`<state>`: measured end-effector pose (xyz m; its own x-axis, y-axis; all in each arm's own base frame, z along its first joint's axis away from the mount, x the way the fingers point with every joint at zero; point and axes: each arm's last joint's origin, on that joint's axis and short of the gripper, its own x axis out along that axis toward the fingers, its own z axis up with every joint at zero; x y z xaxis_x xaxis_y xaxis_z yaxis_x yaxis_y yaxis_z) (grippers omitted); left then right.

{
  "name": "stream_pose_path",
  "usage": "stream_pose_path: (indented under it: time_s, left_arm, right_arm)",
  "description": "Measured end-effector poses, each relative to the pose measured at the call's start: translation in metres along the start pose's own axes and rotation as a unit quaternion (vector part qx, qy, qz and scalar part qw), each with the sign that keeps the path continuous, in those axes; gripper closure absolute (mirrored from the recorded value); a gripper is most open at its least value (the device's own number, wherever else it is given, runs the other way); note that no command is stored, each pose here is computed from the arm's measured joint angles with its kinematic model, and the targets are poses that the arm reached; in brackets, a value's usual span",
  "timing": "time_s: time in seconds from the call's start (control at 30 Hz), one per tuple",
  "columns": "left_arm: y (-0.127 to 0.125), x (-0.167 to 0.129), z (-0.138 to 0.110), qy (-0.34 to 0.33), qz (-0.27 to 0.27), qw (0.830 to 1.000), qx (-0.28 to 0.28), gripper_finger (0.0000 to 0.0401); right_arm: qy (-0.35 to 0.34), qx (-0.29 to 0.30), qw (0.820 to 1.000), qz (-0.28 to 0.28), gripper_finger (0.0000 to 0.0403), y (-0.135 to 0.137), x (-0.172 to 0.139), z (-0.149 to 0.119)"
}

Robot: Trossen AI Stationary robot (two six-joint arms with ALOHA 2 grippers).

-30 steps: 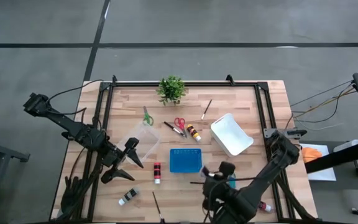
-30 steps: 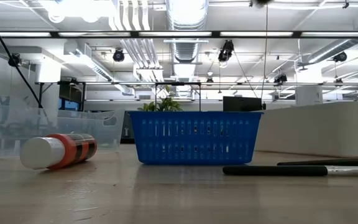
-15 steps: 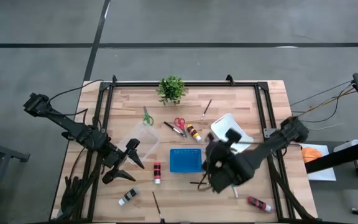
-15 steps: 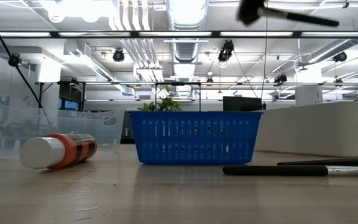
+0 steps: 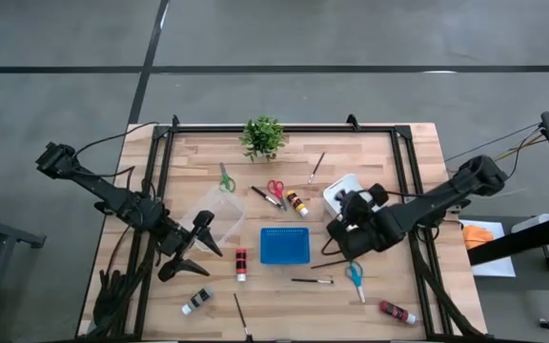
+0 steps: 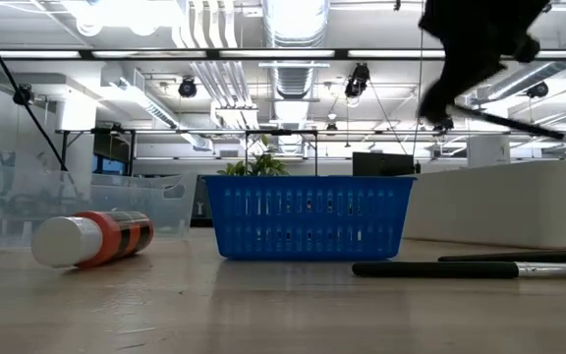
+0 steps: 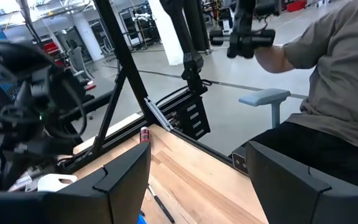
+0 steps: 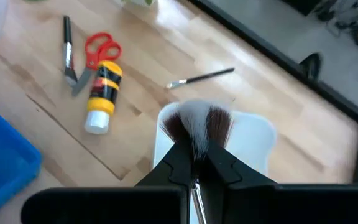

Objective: Pick & Place Paint Supplies
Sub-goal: Put the highlighter brush in the white bin

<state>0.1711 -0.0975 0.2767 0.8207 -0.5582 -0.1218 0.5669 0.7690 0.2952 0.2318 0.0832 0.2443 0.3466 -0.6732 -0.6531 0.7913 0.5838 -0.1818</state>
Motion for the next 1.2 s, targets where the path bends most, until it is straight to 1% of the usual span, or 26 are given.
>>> stream_pose_path:
  time_s: [0.1, 0.3, 0.4, 0.63, 1.2]
  left_arm:
    - [0.0, 0.0, 0.0, 0.0, 0.0, 1.0, 0.0, 0.0132]
    - [0.0, 0.0, 0.0, 0.0, 0.0, 1.0, 0.0, 0.0132]
    - [0.0, 0.0, 0.0, 0.0, 0.0, 1.0, 0.0, 0.0132]
    - [0.0, 0.0, 0.0, 0.0, 0.0, 1.0, 0.0, 0.0132]
    - [0.0, 0.0, 0.0, 0.0, 0.0, 1.0, 0.0, 0.0132]
  right_arm:
    - [0.01, 0.007, 1.0, -0.007, 0.0394, -0.007, 0.015, -0.011]
    - [0.023, 0.043, 0.998, -0.044, 0.0394, -0.018, 0.037, -0.028]
    - [0.025, 0.057, 0.997, -0.034, 0.0394, -0.017, 0.044, -0.032]
    - [0.028, 0.065, 0.997, -0.025, 0.0394, -0.017, 0.06, -0.04]
    - [0.028, 0.059, 0.998, -0.024, 0.0394, -0.017, 0.064, -0.042]
